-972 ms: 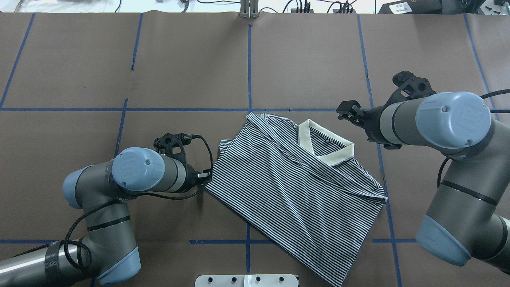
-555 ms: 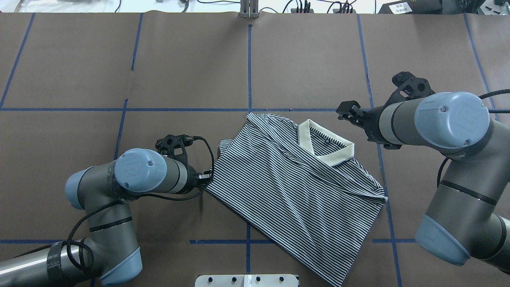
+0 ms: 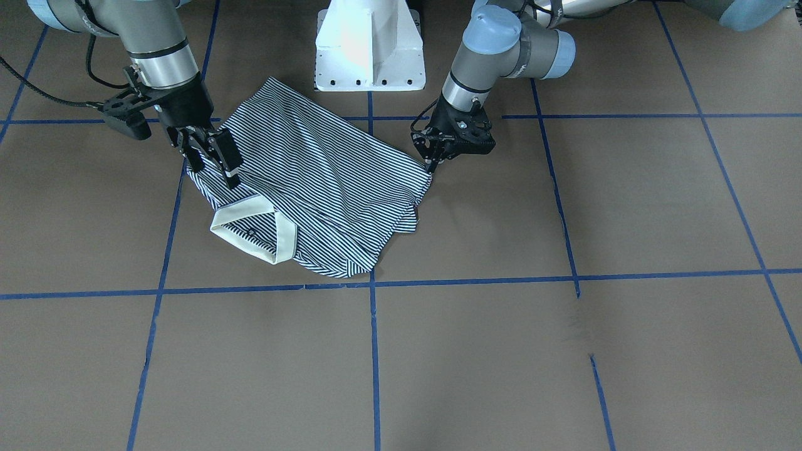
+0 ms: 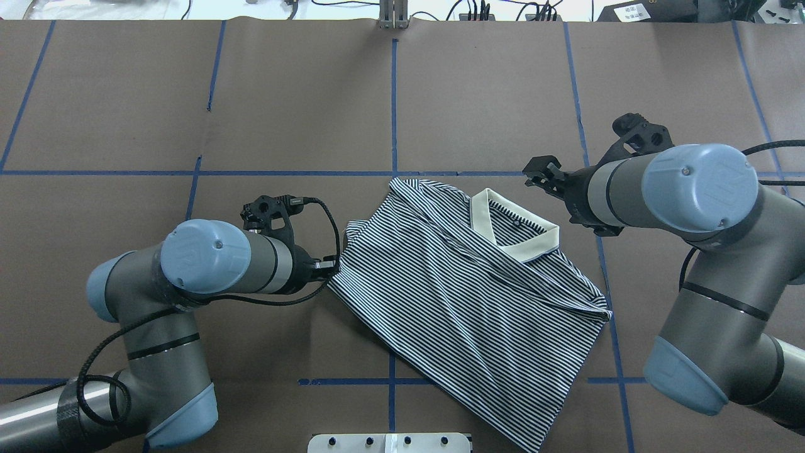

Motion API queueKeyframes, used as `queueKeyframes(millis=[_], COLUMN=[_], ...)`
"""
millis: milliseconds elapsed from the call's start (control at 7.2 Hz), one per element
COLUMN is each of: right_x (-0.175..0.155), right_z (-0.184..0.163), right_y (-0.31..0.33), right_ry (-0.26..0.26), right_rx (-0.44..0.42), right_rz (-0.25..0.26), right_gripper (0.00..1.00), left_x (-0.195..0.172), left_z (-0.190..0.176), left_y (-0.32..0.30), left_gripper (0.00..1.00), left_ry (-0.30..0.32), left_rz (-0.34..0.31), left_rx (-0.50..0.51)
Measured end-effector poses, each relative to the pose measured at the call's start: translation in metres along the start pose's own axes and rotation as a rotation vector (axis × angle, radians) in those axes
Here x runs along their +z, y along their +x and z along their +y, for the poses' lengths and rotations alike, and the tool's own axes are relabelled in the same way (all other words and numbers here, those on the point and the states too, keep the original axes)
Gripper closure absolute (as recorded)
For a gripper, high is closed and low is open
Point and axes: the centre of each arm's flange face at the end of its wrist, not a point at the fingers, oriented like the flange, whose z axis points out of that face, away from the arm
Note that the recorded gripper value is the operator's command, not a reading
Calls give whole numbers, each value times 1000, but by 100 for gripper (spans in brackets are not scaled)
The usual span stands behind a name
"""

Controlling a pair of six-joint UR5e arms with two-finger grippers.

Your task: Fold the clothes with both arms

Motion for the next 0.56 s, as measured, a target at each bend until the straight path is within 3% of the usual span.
queueKeyframes(millis=[278, 555], right_x=[10, 3], right_z=[12, 24], right_y=[-16, -26], right_ry=[-19, -66], right_rx=[23, 44], right_rz=[-24, -125], right_gripper=[0, 0], left_x=[-15, -4], left_z=[-43, -106], left_y=[-13, -38], left_gripper=[100, 100], left_ry=[66, 138], left_rz=[-30, -86], left_rx=[61, 52])
